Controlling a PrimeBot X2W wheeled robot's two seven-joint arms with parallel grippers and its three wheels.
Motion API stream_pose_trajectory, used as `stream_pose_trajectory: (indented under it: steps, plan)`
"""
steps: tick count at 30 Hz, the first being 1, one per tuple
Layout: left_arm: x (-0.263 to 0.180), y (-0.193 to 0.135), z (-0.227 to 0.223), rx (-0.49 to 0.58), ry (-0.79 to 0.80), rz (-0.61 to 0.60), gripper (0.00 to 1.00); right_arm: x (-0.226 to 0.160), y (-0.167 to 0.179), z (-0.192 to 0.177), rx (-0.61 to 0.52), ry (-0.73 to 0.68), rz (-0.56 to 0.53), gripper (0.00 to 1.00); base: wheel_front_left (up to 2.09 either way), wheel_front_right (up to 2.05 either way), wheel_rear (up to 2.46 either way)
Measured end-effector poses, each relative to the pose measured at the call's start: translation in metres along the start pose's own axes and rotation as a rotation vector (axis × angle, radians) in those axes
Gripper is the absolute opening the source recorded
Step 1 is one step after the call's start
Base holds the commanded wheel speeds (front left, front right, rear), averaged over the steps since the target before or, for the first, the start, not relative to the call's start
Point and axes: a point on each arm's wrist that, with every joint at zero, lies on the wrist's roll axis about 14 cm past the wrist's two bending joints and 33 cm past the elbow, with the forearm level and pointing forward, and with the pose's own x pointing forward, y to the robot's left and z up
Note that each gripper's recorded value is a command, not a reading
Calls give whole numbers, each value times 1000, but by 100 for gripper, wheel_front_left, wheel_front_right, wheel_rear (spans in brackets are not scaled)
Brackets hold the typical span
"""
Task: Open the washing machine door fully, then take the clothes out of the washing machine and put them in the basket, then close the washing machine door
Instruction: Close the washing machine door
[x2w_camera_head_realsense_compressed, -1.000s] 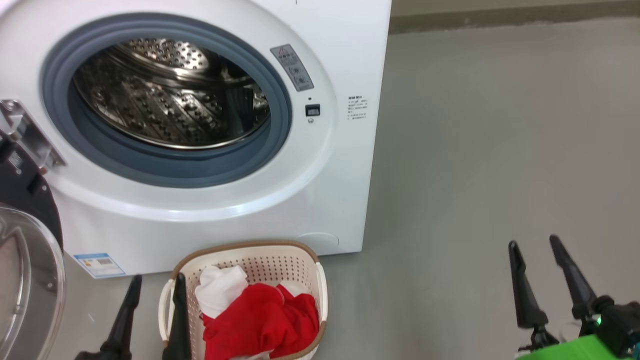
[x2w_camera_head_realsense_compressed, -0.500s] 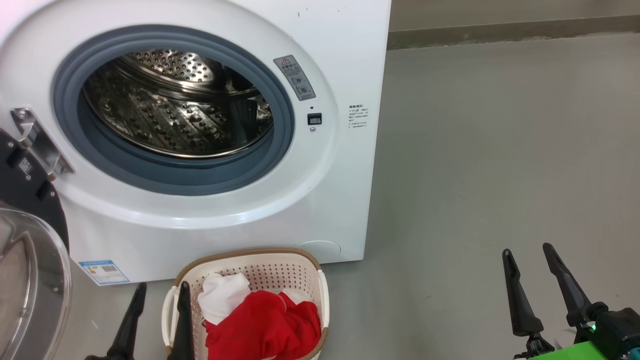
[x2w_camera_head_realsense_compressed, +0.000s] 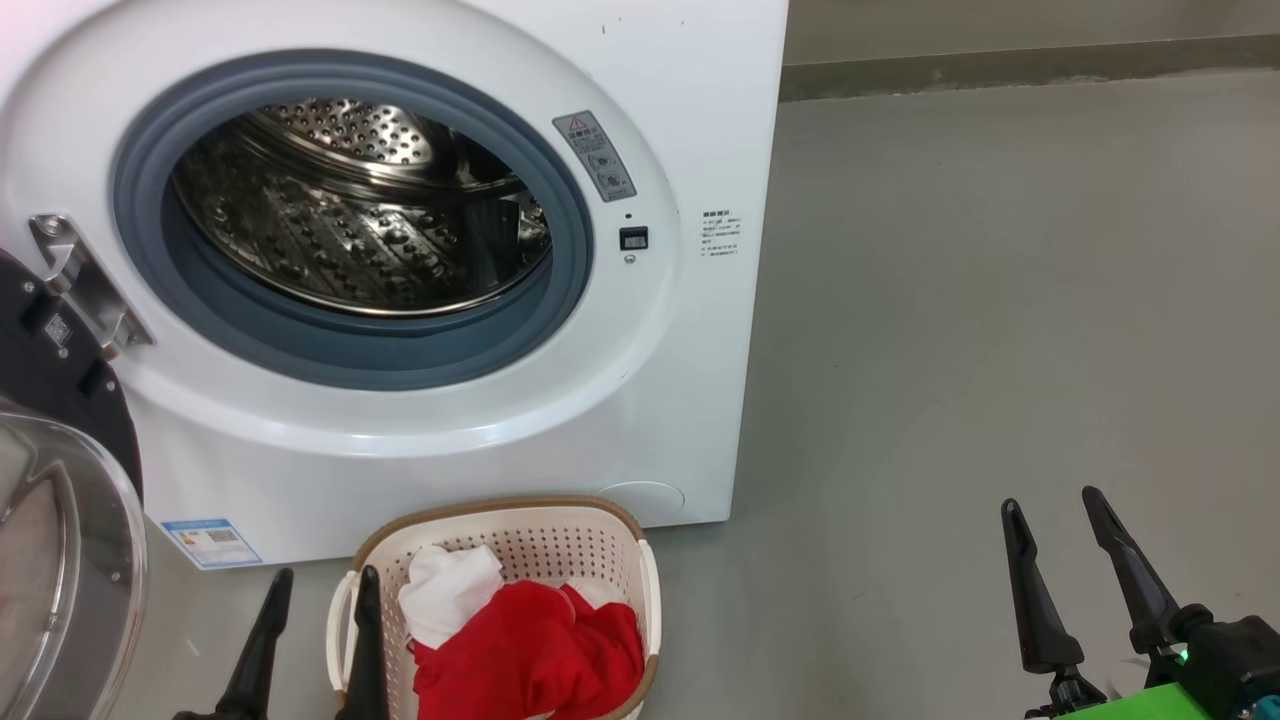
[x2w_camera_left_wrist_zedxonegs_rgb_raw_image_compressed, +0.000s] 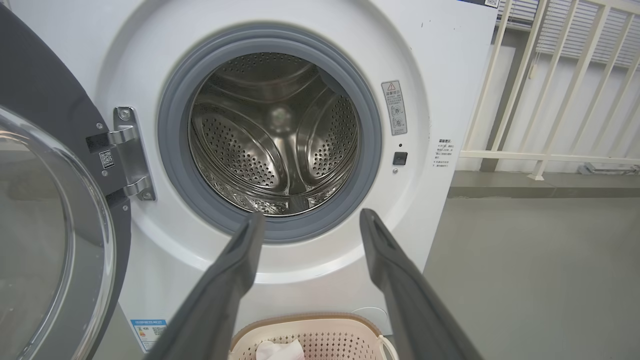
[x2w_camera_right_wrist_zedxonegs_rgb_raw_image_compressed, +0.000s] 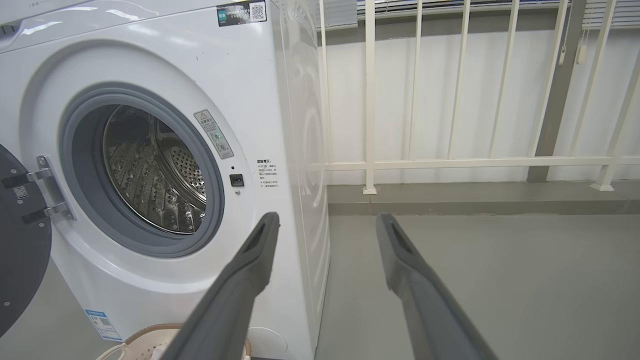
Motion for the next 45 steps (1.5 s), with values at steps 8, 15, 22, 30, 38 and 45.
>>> stream_pose_trajectory:
  steps: [8,15,22,30,38,45]
  plan:
    - [1,0,0,0,-1,0,100,0,-1,-1,1,2,-3,100,-99,87,12]
    - [0,1,2,-8,-7,2,100,0,-1,1,2,-2,-2,100,-193,172,22]
    - [1,-4,5,-5,-16,-11,100,0,0,1,3,-3,-1,100,-125,125,0]
    - [0,-7,5,-1,-14,-19,100,0,1,1,4,-3,2,100,-27,27,0]
    - [-1,-4,8,9,-25,-8,100,1,3,1,6,-3,8,100,0,0,0]
    - [-4,3,14,36,-41,17,100,5,10,-1,10,-1,33,100,0,0,0]
